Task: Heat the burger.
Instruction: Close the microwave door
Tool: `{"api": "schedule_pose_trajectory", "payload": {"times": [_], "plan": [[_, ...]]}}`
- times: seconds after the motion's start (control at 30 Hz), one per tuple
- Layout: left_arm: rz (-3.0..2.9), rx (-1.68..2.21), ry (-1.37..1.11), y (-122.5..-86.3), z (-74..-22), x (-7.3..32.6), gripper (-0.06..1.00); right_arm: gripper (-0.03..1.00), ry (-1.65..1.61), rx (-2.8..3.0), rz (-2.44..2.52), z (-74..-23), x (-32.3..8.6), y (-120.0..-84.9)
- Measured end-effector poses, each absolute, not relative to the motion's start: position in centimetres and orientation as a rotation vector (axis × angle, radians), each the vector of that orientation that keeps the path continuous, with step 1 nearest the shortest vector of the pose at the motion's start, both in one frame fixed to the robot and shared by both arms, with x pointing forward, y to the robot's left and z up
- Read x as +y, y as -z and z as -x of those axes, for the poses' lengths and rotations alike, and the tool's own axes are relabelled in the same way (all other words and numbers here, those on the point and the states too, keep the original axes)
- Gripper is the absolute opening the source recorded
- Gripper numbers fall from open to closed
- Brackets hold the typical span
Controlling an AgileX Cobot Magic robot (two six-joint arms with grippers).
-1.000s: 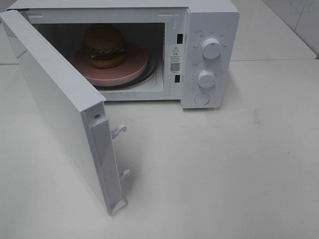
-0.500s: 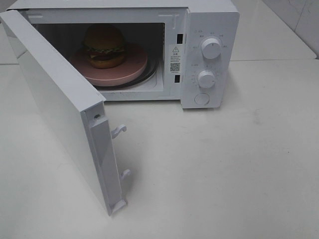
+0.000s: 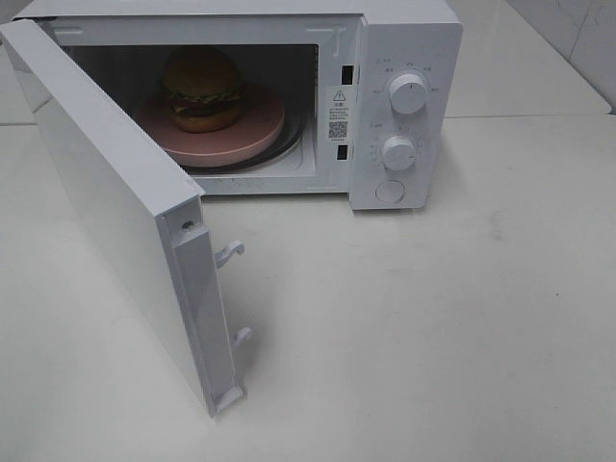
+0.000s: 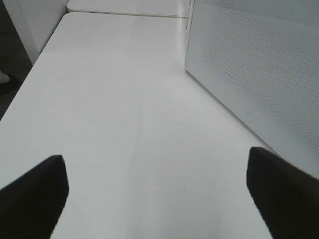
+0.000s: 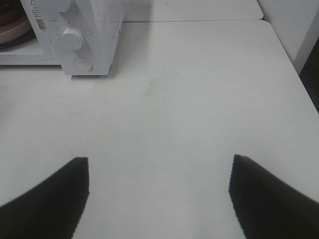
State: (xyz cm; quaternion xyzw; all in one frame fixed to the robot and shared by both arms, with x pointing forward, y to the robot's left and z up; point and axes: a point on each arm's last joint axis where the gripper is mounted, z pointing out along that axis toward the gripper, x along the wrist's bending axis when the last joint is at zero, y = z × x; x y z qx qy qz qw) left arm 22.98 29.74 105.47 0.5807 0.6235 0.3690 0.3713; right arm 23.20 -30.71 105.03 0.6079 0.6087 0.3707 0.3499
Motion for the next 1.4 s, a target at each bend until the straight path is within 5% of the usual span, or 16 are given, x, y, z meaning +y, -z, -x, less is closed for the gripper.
{"api": "schedule_pose_trajectory", "payload": {"times": [0.7,0.9,1.17,1.4], "plan": [[-1.479,1.589,-0.949,-106.1,-23.4,29.7,0.84,0.76,-0.960,1.577,-1.575,-23.2,-30.7,-105.0],[-1.450,1.567,-0.970,-107.3,-25.1,29.9,0.64,0.76,-0.960,1.577,-1.575,-23.2,-30.7,-105.0],[-1.442,1.574,-0.960,-108.0,-28.2,30.1,0.05,0.76,-0.960,1.577,-1.575,-23.2,-30.7,-105.0],[-1.419,1.565,-0.978,-107.3,-30.8,30.3,0.00,0.76,-0.960,1.577,-1.575,-23.2,-30.7,-105.0]]}}
